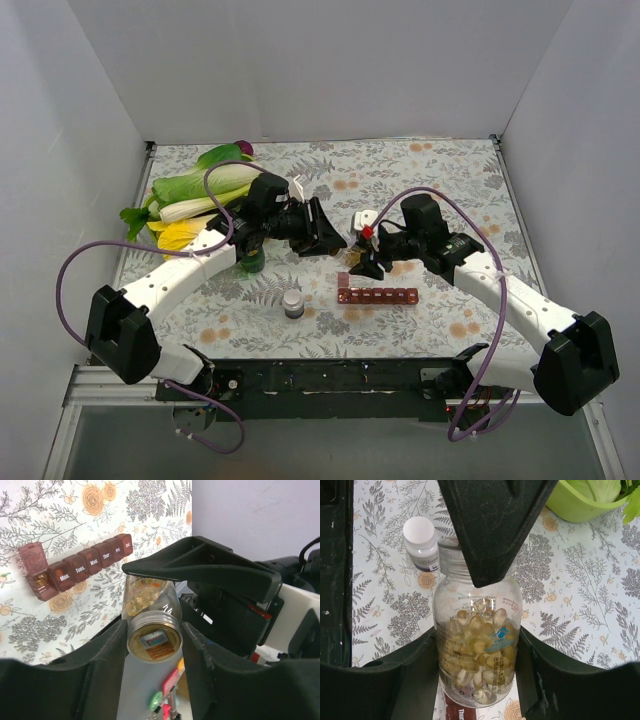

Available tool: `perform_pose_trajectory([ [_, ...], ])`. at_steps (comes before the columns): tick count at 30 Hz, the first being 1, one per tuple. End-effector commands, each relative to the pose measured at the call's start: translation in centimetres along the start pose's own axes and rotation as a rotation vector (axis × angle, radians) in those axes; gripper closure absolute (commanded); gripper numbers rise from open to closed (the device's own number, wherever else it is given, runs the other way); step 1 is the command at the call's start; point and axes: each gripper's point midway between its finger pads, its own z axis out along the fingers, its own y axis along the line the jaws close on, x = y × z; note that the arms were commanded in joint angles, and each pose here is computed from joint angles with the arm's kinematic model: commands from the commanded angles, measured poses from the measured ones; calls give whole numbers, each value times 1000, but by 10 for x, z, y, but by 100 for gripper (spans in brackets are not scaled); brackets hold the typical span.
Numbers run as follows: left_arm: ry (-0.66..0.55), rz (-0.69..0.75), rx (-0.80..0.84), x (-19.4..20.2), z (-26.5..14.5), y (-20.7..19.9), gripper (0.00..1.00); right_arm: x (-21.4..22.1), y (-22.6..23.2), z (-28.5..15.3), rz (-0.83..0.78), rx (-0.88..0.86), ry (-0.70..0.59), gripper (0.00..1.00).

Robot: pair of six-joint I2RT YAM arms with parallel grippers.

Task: Sort the pills into containers

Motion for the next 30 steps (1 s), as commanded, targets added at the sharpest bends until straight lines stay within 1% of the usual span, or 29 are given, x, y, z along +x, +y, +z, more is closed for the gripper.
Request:
perform_pose_trajectory([
  [1,-2,35,24,-2,-3,-14,69,-21,-8,-5,-52,29,-31,99],
  [3,12,57,27,0,-2,-13,77,-20,-7,-4,-38,24,-35,99],
  [4,28,74,39,2,-2,-14,85,-19,-6,-3,-26,16,-34,99],
  [5,46,99,52,4,0,-16,88,-22,-2,-2,-17,-5,-49,99],
  [6,57,189,69,5,0,-16,90,-22,1,-1,-4,-23,-57,99],
  [7,93,246,110,12,-1,-21,91,-24,5,0,32,-45,-67,99],
  [8,103,320,144,13,-3,-29,92,-28,15,2,54,-103,-100,99],
  [9,119,414,178,17,-4,-34,93,-29,19,2,84,-136,-119,99],
  [10,144,577,238,26,-6,-38,93,-29,25,3,155,-175,-132,99],
  [11,180,683,315,36,-11,-46,93,-35,37,2,186,-252,-169,99],
  [12,193,785,376,46,-19,-52,93,-36,40,3,207,-280,-197,99],
  [13,177,978,445,49,-24,-53,93,-37,44,4,238,-313,-215,99],
  [14,172,1052,489,54,-28,-54,93,-43,55,1,309,-381,-237,99],
  [15,166,1112,505,56,-28,-51,91,-51,53,0,282,-397,-283,99],
  [16,150,1232,520,54,-28,-47,90,-47,59,2,313,-433,-294,99],
  [17,151,1269,518,52,-27,-44,88,-51,69,-4,409,-499,-294,99],
  [18,160,1297,518,50,-24,-41,82,-52,71,-5,421,-519,-303,99],
  [20,188,1285,518,41,-21,-36,78,-54,76,-7,406,-551,-330,99],
  [21,190,1270,534,39,-22,-38,74,-54,77,-7,422,-556,-329,99],
  [22,157,1266,532,28,-26,-42,62,-53,77,-7,419,-553,-330,99],
  [23,142,1203,527,26,-31,-48,57,-52,76,-7,421,-547,-328,99],
  [24,104,1186,517,22,-34,-51,49,-51,75,-7,390,-534,-335,99],
  [25,27,1184,521,12,-38,-54,25,-52,75,-8,374,-525,-337,99],
  [26,-39,1197,536,11,-55,-65,2,-49,74,-7,388,-511,-322,99],
  [27,-68,1135,541,11,-64,-71,2,-48,72,-7,377,-494,-318,99],
  [28,-156,1137,514,-2,-71,-77,2,-49,69,-7,315,-469,-326,99],
  [29,-161,1113,513,2,-75,-75,2,-44,68,-6,349,-449,-299,99],
  [30,-172,1086,518,4,-85,-82,2,-46,64,-6,312,-425,-300,99],
])
